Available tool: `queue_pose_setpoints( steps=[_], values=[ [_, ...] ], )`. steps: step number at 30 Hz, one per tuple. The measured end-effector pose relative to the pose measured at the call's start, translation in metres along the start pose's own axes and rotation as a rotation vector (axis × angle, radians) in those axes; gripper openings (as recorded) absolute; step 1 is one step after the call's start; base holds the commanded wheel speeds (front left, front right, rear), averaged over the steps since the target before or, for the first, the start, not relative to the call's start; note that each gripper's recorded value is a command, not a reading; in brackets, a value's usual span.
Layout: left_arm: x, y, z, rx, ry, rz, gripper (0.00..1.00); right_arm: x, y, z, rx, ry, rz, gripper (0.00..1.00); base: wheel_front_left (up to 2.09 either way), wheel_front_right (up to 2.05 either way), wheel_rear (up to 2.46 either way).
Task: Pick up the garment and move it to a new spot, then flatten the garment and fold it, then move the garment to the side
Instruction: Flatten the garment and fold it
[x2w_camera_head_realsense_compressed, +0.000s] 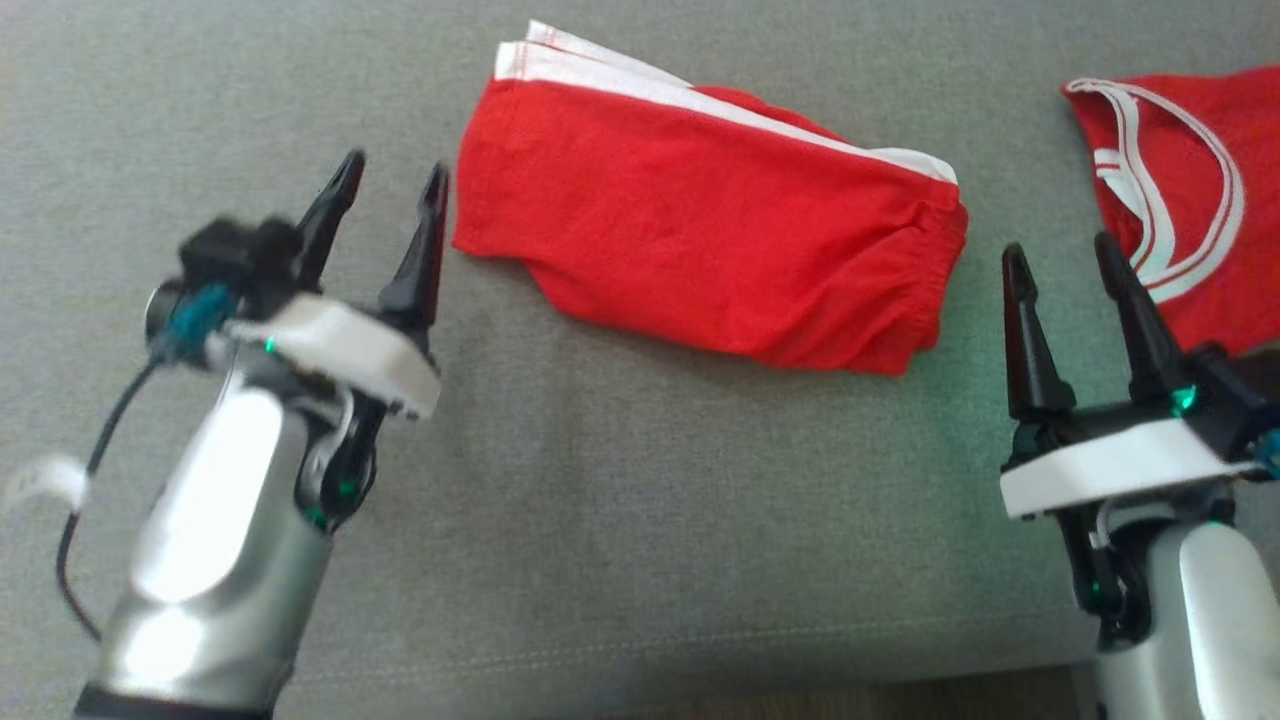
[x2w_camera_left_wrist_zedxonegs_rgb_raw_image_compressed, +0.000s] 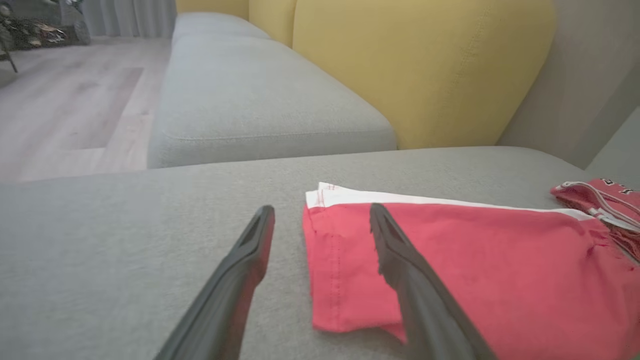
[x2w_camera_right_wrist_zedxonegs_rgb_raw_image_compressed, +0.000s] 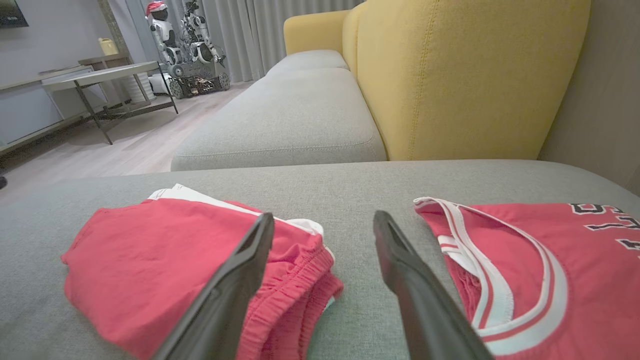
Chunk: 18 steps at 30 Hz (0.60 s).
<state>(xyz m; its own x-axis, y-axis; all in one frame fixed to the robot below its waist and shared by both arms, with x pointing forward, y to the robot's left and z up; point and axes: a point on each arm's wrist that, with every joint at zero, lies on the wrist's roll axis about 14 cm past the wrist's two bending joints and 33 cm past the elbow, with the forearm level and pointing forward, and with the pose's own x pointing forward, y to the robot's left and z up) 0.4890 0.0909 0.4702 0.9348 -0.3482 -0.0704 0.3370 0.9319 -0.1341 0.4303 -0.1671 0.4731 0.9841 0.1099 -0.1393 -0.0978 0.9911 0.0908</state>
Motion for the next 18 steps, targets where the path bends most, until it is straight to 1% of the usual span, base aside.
queue_pose_setpoints(
  steps=[3,7,12,15,17,18],
  values=[
    [0.023,-0.01,-0.011,-0.02,0.052,-0.054,1.0,0.006,-0.002,0.001,-0.004,-0.005,-0.002,1.0,0.0,0.0,0.0],
    [0.044,-0.018,-0.041,-0.05,0.165,-0.095,1.0,0.009,-0.006,0.0,-0.007,-0.002,-0.012,1.0,0.0,0.0,0.0],
    [0.057,-0.014,-0.077,-0.084,0.304,-0.089,1.0,0.004,-0.02,-0.011,0.002,0.025,-0.052,1.0,0.0,0.0,0.0],
    [0.06,-0.017,-0.1,-0.105,0.409,-0.093,1.0,0.0,-0.029,-0.014,0.008,0.029,-0.078,1.0,0.0,0.0,0.0],
    [0.066,-0.02,-0.1,-0.114,0.427,-0.097,1.0,-0.002,-0.031,-0.015,0.011,0.029,-0.086,1.0,0.0,0.0,0.0],
    [0.068,-0.02,-0.099,-0.116,0.432,-0.099,0.84,-0.002,-0.032,-0.015,0.017,0.031,-0.089,1.0,0.0,0.0,0.0]
  ],
)
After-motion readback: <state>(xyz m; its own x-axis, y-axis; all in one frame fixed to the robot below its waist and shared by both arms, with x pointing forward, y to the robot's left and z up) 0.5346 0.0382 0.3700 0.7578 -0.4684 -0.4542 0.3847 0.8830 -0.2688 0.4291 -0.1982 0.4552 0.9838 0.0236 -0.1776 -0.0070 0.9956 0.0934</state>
